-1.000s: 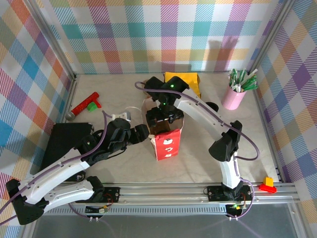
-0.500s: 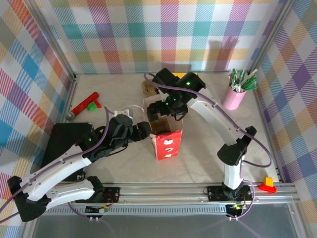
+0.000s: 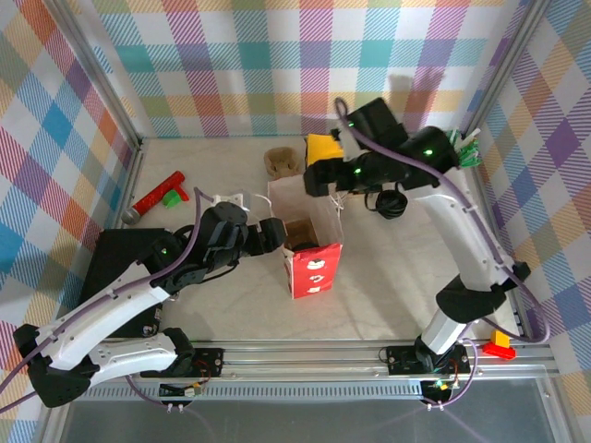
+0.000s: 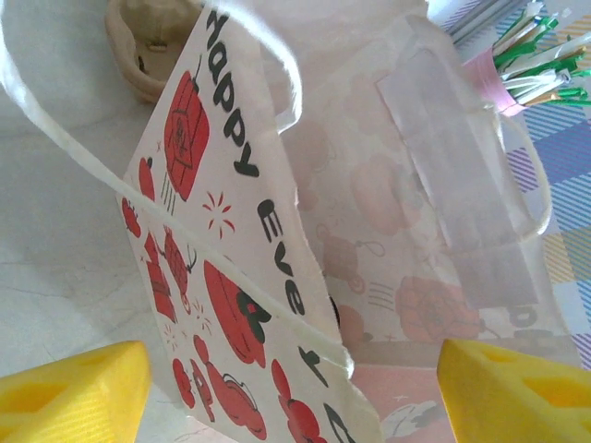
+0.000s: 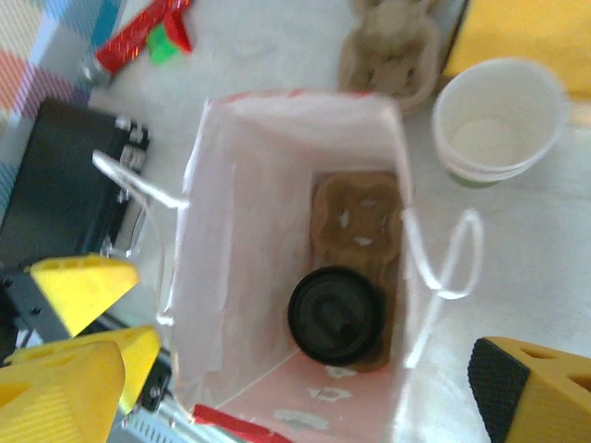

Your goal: Pack the takeout coffee

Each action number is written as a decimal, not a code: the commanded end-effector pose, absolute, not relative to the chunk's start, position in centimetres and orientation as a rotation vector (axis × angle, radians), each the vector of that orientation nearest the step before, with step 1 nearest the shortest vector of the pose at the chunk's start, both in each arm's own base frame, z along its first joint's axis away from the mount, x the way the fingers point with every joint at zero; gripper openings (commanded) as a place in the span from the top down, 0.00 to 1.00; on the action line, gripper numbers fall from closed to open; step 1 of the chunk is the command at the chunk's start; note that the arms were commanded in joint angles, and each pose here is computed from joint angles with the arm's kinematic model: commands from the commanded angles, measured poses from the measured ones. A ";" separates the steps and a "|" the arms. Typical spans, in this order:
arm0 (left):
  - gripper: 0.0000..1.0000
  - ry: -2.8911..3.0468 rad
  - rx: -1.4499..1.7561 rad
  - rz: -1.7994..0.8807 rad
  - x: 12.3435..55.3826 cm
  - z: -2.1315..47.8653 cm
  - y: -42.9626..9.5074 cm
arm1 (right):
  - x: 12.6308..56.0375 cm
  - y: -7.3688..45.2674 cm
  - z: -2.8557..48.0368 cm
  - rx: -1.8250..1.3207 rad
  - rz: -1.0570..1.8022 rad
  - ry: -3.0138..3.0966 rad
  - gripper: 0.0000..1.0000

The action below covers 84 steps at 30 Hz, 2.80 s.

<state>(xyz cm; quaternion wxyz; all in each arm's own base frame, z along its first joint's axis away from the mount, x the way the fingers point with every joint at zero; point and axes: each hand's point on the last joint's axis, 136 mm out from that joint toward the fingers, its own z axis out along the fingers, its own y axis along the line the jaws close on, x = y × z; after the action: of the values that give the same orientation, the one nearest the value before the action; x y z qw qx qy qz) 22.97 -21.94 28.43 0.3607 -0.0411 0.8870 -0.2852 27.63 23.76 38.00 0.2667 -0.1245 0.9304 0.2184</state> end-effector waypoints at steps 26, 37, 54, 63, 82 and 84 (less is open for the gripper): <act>0.16 2.085 0.145 -0.506 24.9 33.0 -19.8 | 45.7 -3.6 31.5 0.420 0.119 2.290 0.43; 0.16 2.068 0.231 -0.497 25.1 32.6 -20.6 | 49.2 -4.8 27.6 0.389 0.029 2.396 0.62; 0.15 2.080 0.248 -0.484 25.0 31.7 -20.7 | 49.6 -5.3 25.0 0.406 -0.013 2.474 0.77; 0.15 2.082 0.247 -0.488 24.8 31.7 -20.4 | 49.9 -5.6 24.6 0.399 -0.038 2.480 0.83; 0.15 2.084 0.248 -0.486 24.5 31.8 -20.1 | 48.5 -5.6 30.0 0.363 -0.048 2.410 1.00; 0.15 2.083 0.247 -0.480 24.5 31.9 -20.0 | 47.6 -5.4 31.5 0.360 -0.036 2.390 1.00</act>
<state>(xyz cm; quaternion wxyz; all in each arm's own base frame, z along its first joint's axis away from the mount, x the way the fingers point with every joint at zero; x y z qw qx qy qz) 24.63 -20.85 31.39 0.4666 0.1033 0.8553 -0.2001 49.57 -5.16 27.90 0.3322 0.1423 0.9323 -0.0122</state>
